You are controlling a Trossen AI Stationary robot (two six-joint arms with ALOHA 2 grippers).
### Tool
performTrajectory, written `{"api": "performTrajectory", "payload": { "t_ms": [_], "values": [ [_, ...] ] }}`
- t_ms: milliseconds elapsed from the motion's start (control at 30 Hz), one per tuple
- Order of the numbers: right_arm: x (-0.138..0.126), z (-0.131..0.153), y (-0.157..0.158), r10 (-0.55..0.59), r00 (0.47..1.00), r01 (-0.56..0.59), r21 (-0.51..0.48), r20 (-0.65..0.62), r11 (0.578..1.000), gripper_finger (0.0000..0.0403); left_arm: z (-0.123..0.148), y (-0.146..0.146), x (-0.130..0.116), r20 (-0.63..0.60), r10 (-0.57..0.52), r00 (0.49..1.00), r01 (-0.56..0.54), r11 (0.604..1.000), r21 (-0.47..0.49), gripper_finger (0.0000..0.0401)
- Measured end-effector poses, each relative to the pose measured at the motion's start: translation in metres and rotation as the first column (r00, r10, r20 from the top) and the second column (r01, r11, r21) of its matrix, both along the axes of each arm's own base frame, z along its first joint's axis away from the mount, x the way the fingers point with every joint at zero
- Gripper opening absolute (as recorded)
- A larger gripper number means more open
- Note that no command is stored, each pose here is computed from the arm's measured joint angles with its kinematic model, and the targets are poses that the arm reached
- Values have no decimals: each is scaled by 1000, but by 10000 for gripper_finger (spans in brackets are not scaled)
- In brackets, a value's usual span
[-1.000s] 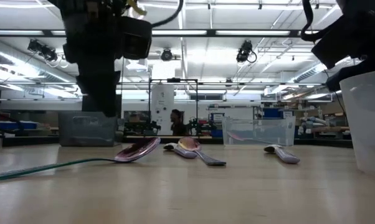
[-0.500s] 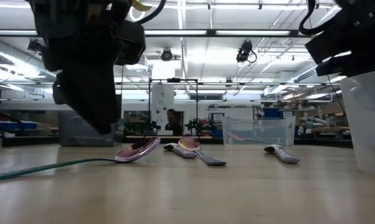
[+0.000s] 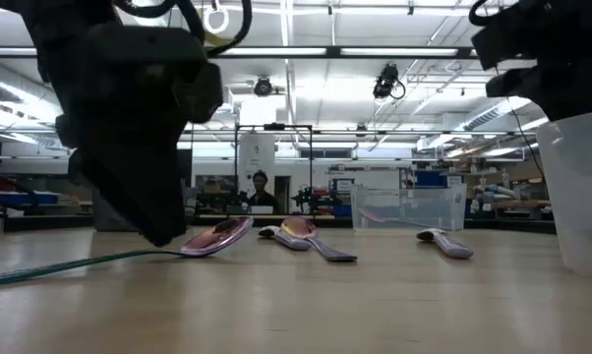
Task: Sort silverware by color (type)
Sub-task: Put the blue spoon into the top transparent bin
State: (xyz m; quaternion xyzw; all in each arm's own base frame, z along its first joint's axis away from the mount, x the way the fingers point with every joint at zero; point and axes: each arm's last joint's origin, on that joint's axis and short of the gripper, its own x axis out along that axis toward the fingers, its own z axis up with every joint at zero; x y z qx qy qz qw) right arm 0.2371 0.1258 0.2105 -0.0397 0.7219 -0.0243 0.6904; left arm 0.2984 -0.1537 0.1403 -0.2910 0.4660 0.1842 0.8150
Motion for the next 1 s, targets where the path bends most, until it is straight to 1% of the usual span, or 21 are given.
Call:
{"api": "performTrajectory", "payload": {
  "t_ms": [200,300,367,433,633,733,900,1000],
  "values": [
    [-3,8,-1,-19,999,19,16,35,1000,113,-12,-2,2,-42,-15,999,14,1000,-14,171],
    [-3,10,-2,-24,999,23,22,46,999,113,-15,-3,2,-56,-44,997,44,999,-3,167],
    [-3,10,-1,-24,998,22,25,50,999,113,-16,-3,2,-65,-63,996,63,998,-1,153],
    [-3,10,-1,-24,998,23,26,50,999,113,-17,-2,1,-84,-77,993,77,997,-2,130],
    [-2,10,-2,-24,998,22,28,50,999,113,-20,1,-7,-178,-96,979,107,993,54,47],
    [-2,10,-2,-34,998,32,39,44,999,113,-20,2,-8,-189,-131,973,148,985,82,17],
    [-2,10,0,-49,997,47,43,54,998,113,-21,6,-7,-195,-169,966,193,975,113,14],
    [-2,10,0,-37,996,36,13,81,999,113,-19,7,-7,-191,-203,960,231,963,139,14]
  ]
}}
